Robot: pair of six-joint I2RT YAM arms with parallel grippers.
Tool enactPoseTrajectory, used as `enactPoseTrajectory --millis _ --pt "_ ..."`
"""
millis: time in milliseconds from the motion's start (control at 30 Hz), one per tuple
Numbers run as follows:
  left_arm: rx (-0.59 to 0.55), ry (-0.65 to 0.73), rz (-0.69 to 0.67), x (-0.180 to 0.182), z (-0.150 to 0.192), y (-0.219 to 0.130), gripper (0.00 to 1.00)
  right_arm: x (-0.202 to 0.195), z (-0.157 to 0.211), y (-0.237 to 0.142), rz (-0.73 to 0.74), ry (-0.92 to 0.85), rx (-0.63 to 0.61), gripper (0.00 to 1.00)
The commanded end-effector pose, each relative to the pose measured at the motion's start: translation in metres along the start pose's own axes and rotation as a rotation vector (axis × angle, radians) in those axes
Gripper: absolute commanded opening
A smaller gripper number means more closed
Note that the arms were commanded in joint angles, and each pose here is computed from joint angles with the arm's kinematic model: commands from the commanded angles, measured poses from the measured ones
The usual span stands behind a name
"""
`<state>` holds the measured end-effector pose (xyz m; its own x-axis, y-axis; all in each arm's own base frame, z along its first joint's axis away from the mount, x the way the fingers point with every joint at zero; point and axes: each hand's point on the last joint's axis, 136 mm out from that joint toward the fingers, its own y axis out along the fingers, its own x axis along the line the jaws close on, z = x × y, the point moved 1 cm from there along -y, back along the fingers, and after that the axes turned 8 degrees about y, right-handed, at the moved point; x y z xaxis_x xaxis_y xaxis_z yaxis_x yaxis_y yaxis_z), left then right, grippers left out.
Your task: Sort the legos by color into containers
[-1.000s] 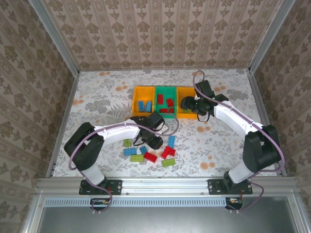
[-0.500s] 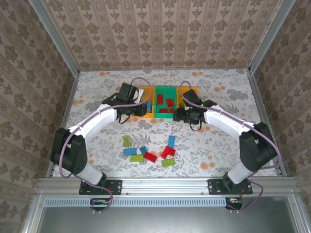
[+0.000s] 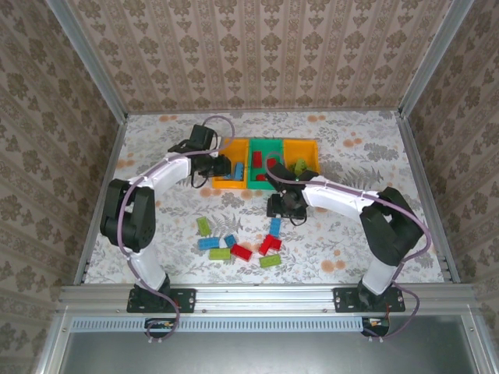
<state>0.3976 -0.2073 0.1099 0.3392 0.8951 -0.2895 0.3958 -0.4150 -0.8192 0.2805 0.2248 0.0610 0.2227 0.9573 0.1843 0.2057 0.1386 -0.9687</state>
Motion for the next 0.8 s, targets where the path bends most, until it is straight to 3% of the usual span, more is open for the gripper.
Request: enactPoseTrajectory --millis 0,200,367,767 --pt "-0.076 0.004 0.001 -0.002 -0.029 -0.008 0.29 0.000 0.007 0.007 0.028 0.043 0.022 0.65" --pt "-0.064 0.001 -0.029 0.003 -0.031 -0.002 0.39 0.009 0.012 0.014 0.039 0.023 0.050 0.65" --pt "-0.083 -0.004 -0.048 0.006 -0.028 -0.009 0.58 0.006 0.022 0.021 0.074 0.005 0.095 0.64" --pt "-0.124 0.002 -0.044 0.003 -0.018 -0.028 0.80 0.015 0.025 0.021 0.065 -0.007 0.110 0.64"
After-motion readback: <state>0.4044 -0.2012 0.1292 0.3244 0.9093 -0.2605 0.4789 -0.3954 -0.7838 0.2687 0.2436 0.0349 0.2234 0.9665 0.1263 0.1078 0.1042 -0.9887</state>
